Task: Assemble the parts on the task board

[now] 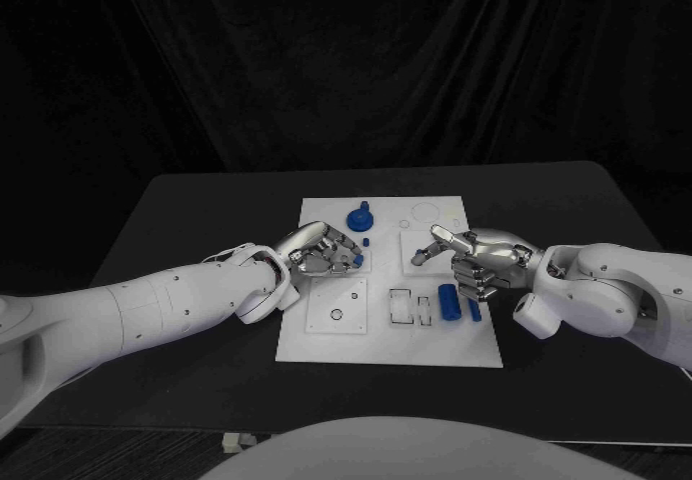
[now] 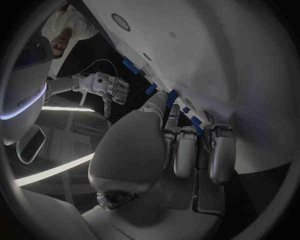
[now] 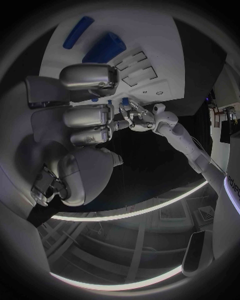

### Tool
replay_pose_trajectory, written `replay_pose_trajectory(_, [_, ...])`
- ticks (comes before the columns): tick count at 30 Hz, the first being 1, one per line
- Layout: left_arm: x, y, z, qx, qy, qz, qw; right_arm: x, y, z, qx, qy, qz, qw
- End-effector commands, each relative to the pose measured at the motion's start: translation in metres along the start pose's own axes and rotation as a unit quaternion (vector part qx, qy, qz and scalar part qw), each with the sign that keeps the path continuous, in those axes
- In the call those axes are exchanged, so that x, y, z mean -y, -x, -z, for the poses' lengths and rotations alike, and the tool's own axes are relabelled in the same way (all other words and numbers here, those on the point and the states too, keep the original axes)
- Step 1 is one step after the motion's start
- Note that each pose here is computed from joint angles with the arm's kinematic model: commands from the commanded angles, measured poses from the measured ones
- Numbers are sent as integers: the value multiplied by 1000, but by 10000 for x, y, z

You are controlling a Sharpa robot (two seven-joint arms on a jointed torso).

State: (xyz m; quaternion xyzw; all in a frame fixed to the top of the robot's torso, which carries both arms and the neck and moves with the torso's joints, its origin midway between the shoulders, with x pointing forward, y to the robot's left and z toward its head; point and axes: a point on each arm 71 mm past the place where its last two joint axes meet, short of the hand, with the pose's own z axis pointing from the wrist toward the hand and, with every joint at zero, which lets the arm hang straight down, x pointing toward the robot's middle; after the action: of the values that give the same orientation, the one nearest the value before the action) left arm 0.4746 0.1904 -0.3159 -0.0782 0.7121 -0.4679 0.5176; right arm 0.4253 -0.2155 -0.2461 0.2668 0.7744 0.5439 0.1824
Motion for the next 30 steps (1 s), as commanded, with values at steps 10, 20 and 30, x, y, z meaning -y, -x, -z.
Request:
replay_pose_trajectory(10, [48,50,163,31,-36,-11,999,22,4,24,-5,-8,-1,1000])
replay_pose_trajectory(20, [229,243,355,86,-77,-32,993,23,16,38,-4,-6,-1,1000])
replay_pose_trajectory(30, [829,945,221,123,-106,-78,984,8,22,61,2,4,-1,1000])
